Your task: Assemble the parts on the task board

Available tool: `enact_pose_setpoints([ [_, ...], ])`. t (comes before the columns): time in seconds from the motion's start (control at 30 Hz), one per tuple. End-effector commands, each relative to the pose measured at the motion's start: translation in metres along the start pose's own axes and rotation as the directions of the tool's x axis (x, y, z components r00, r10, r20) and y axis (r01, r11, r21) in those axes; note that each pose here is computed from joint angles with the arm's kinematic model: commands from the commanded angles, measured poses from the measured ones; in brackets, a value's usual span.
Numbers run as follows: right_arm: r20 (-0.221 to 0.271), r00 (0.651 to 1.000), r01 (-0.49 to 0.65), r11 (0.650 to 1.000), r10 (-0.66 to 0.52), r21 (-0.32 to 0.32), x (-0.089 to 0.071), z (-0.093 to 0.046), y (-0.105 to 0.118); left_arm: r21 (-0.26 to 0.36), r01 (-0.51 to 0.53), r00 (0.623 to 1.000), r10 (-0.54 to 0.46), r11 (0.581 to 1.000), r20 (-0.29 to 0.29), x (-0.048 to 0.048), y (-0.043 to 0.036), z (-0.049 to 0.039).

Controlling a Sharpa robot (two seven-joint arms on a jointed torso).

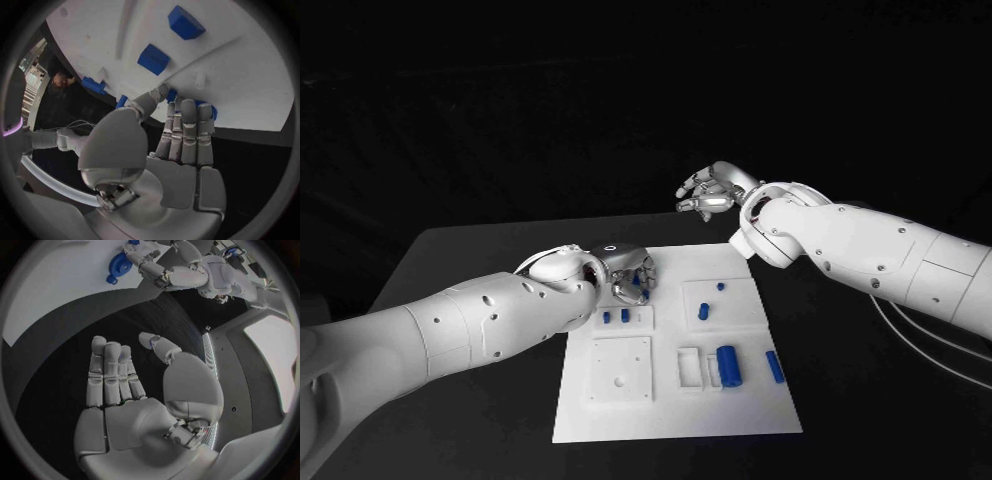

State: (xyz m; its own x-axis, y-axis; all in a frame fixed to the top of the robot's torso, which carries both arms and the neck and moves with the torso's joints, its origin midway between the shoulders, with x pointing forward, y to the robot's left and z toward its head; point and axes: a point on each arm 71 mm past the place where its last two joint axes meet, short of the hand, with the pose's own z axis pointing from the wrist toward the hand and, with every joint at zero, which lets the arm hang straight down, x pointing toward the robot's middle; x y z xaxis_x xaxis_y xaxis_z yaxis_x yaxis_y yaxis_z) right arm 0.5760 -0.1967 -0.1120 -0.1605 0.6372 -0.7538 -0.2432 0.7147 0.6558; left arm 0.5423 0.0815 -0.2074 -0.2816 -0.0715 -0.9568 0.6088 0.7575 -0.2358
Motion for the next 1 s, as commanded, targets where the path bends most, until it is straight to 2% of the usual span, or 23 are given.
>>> enact_pose_setpoints([
  [0.03, -0.009, 1.000, -0.001, 1.000, 0.001, -0.012, 0.001, 0.000, 0.001, 0.004, 0.006, 1.000, -0.006, 1.000, -0.020, 0.0029, -0.0007, 0.0011],
  [0.57, -0.010, 1.000, -0.001, 1.000, 0.001, -0.011, 0.001, 0.000, 0.001, -0.015, -0.008, 0.998, 0.008, 1.000, -0.060, 0.0068, 0.0025, 0.0011],
  [1.0, -0.012, 1.000, -0.005, 1.000, 0.005, -0.013, 0.001, 0.000, 0.002, -0.003, -0.016, 0.997, 0.015, 1.000, -0.081, 0.0139, -0.0015, 0.0036],
])
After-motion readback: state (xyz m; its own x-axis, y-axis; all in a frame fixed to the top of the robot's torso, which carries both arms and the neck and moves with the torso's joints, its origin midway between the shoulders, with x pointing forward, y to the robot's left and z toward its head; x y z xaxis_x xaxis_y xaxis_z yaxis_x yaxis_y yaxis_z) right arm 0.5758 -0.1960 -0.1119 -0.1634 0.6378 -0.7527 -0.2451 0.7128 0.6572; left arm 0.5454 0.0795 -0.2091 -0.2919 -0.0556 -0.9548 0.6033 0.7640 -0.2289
